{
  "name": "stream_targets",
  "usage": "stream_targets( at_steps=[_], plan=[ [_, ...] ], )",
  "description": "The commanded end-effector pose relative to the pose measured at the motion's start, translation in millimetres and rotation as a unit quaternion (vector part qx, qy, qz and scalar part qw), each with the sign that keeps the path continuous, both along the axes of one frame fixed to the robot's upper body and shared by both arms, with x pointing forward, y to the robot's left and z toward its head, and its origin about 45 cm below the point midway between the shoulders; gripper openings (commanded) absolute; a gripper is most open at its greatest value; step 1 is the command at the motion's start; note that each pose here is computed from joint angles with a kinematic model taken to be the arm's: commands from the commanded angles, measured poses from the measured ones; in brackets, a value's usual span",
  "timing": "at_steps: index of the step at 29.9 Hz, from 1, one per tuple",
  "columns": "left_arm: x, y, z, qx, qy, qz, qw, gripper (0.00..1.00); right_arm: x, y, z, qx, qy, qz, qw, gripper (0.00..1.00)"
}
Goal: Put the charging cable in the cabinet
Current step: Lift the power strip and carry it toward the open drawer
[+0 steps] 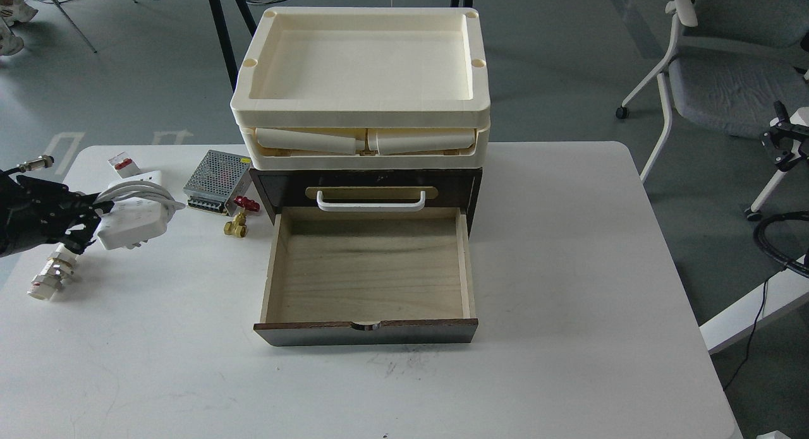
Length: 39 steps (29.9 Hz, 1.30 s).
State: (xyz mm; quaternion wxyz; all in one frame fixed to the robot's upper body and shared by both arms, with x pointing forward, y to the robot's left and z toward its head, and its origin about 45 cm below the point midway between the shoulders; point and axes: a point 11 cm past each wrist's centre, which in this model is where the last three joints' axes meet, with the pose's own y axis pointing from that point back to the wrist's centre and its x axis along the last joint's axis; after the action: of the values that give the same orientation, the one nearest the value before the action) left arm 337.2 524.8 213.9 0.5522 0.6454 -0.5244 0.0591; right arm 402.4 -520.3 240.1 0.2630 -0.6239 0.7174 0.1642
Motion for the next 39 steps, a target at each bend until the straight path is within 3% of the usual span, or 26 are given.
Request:
stream_targets(
  at_steps=[1, 14, 24, 31, 39],
  plan=[
    [-9.9, 17.1, 23.5, -0.002, -0.018, 0.017, 1.0, 0.0, 0.0, 0.0, 0.0, 0.0, 0.0, 0.0, 1.0, 1.0],
    [-83.7, 18.5, 84.0, -0.069, -0.066, 0.007, 0.995, 0.0, -1.4, -3.1, -0.9, -0.001, 0.002, -0.004, 1.0, 1.0],
    [-128.4, -54.2, 84.8, -0.16, -0.016, -0.046, 0.986, 0.0, -6.4, -14.0, -4.0, -0.008, 0.009, -0.021, 1.0, 1.0],
    [-139.0, -93.1, 83.9, -0.203, 0.002, -0.08, 0.976, 0.0, -10.4, -21.9, -6.0, -0.013, 0.014, -0.032, 0.999, 1.0],
    [-132.1, -114.3, 64.0, -0.234, 0.034, -0.088, 0.968, 0.0, -16.8, -25.3, -14.5, -0.013, 0.024, -0.037, 0.999, 1.0]
  ],
)
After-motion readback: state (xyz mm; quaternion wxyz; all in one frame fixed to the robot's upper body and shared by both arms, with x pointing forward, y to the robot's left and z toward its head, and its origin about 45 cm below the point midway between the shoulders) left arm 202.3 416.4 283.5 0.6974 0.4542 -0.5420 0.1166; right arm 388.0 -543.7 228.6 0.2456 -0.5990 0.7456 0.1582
